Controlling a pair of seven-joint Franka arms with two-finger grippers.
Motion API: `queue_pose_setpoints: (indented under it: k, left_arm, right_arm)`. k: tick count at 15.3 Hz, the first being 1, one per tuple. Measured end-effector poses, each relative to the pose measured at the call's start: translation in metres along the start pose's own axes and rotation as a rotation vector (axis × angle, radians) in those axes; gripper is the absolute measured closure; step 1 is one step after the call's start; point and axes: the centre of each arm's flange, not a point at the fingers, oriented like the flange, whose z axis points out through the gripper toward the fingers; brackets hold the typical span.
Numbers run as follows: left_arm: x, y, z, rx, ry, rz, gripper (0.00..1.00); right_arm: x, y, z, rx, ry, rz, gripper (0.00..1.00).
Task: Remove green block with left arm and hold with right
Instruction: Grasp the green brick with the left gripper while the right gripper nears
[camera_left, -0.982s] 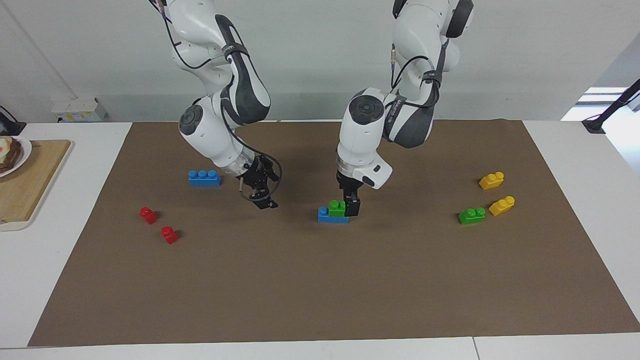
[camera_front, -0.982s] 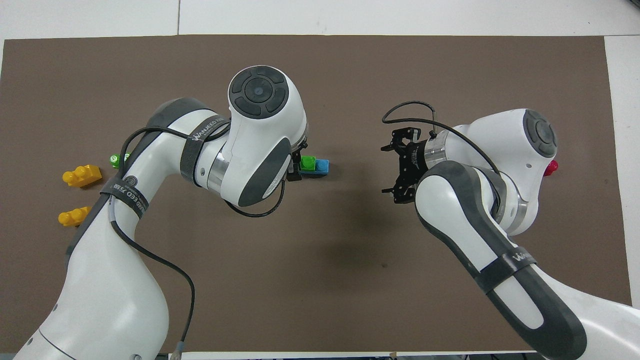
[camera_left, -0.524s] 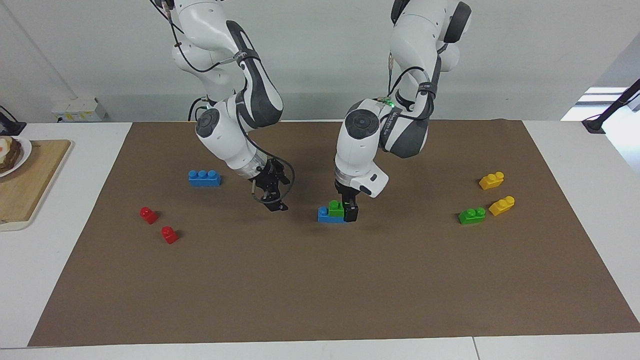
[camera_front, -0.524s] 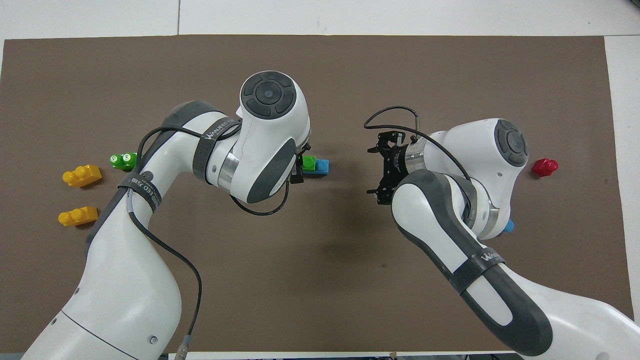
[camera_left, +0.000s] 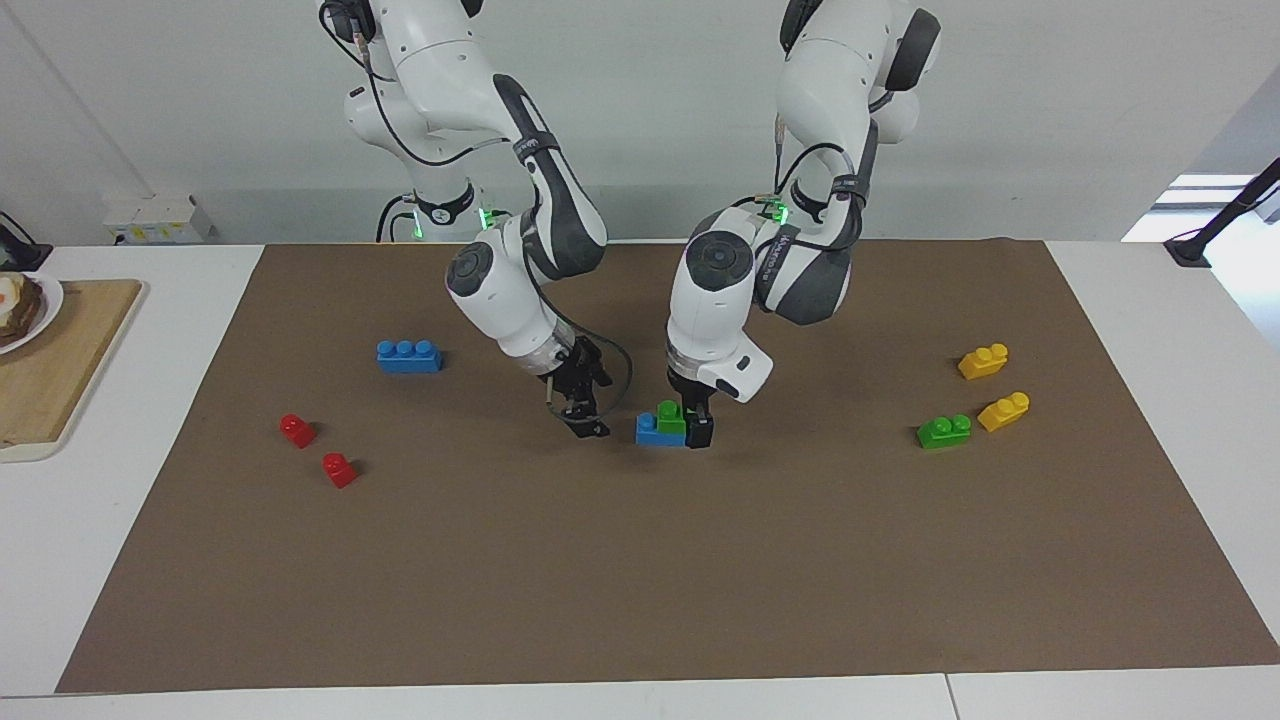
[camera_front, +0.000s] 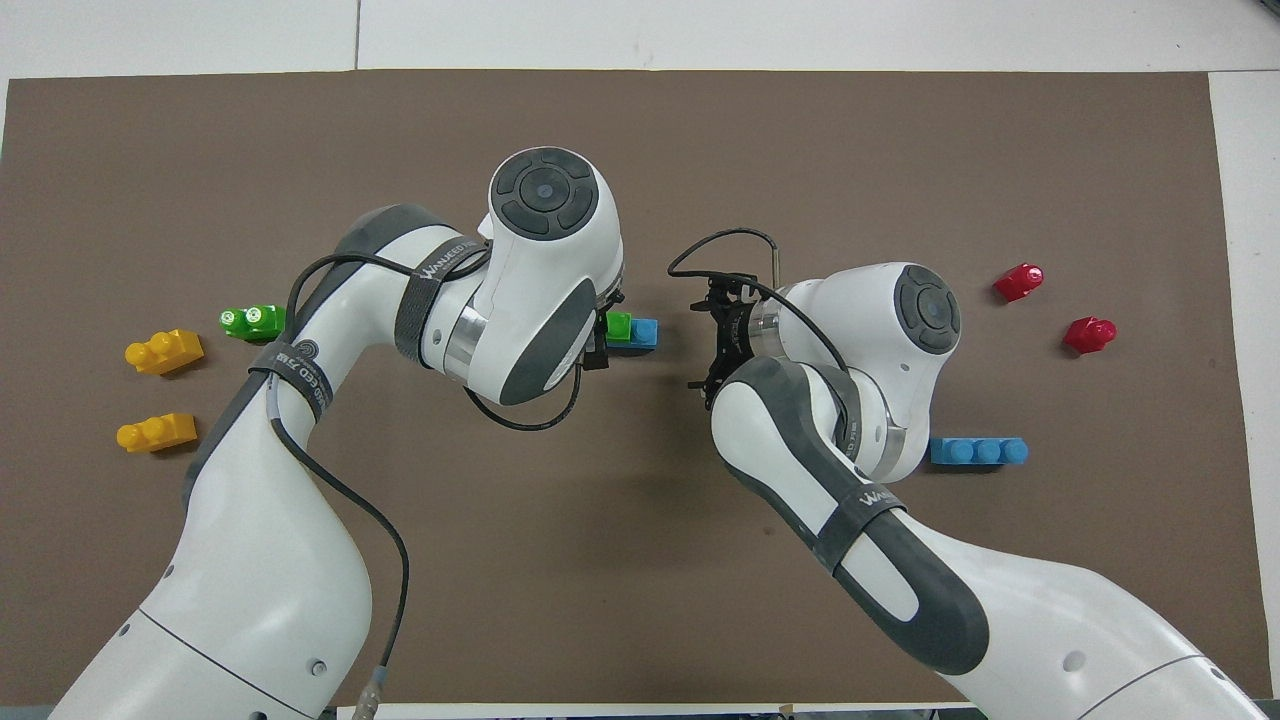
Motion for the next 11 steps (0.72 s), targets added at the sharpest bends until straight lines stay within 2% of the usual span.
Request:
queue_pose_setpoints:
  k: [11]
  left_arm:
    - [0.000, -0.008, 0.023, 0.011, 0.005, 0.006, 0.00]
  right_arm:
    - [-0.027, -0.008, 0.011, 0.012, -0.034, -0.003, 0.00]
